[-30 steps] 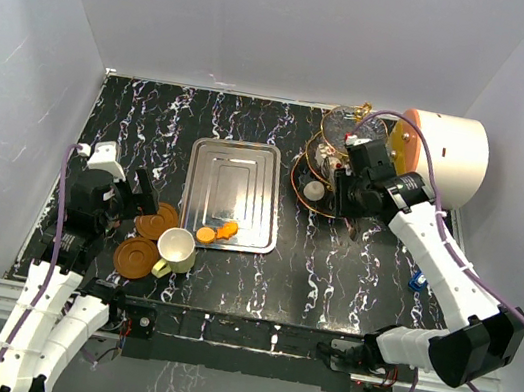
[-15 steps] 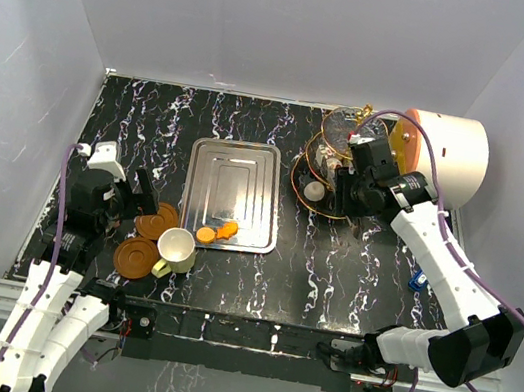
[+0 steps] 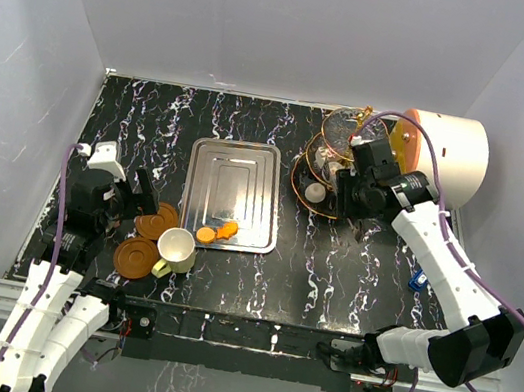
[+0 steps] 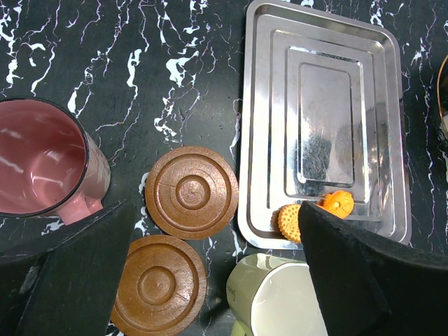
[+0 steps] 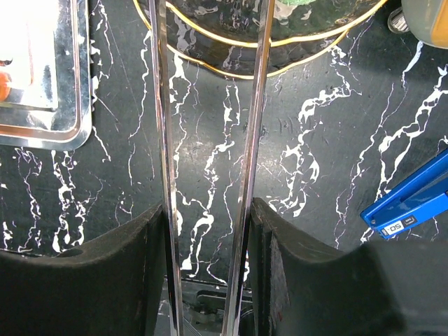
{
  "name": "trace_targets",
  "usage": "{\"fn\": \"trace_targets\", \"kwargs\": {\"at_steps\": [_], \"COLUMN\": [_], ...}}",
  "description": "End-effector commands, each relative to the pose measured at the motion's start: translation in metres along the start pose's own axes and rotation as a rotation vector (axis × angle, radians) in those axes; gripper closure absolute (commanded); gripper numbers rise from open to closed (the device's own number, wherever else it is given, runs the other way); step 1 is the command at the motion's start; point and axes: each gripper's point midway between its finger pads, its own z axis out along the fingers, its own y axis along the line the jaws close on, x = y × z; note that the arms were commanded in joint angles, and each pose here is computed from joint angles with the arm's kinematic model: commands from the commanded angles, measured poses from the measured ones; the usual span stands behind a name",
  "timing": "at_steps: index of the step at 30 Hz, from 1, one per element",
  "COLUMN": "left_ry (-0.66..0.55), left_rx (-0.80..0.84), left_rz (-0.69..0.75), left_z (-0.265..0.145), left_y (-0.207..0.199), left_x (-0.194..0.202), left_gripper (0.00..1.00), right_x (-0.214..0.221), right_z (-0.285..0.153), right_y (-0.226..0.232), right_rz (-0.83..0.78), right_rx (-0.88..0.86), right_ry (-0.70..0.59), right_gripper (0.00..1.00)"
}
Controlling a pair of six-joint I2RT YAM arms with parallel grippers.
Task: Serve the afternoon tea
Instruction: Place the desert on the desert table.
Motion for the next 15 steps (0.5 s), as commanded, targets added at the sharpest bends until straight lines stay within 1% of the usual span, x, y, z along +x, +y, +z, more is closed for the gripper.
{"fn": "trace_targets", "kwargs": {"at_steps": [1, 7, 11, 15], "left_ry": [-0.024, -0.023, -0.020, -0.020], "left_rx": [0.022, 0.021, 0.019, 0.020], "left_rz": [0.006, 0.007, 0.008, 0.008], "left_z": [-0.003, -0.003, -0.003, -0.003], "left_y": [-0.005, -0.005, -0.005, -0.005], "left_x": [-0.010, -0.010, -0.009, -0.010], "left_gripper": [0.01, 0.01, 0.01, 0.01], "right_x": [-0.027, -0.038, -0.039, -0.037], "right_z": [-0.024, -0.036, -0.037, -0.035], "right_y": [-0.005, -0.002, -0.002, 0.000], "right_rz": [0.029, 0.031, 0.029, 0.027], "right_rx": [0.008, -0.011, -0.012, -0.021], "right_ry": [-0.111, -0.153, -0.151, -0.141], "right_gripper": [0.58, 0.59, 0.59, 0.62]}}
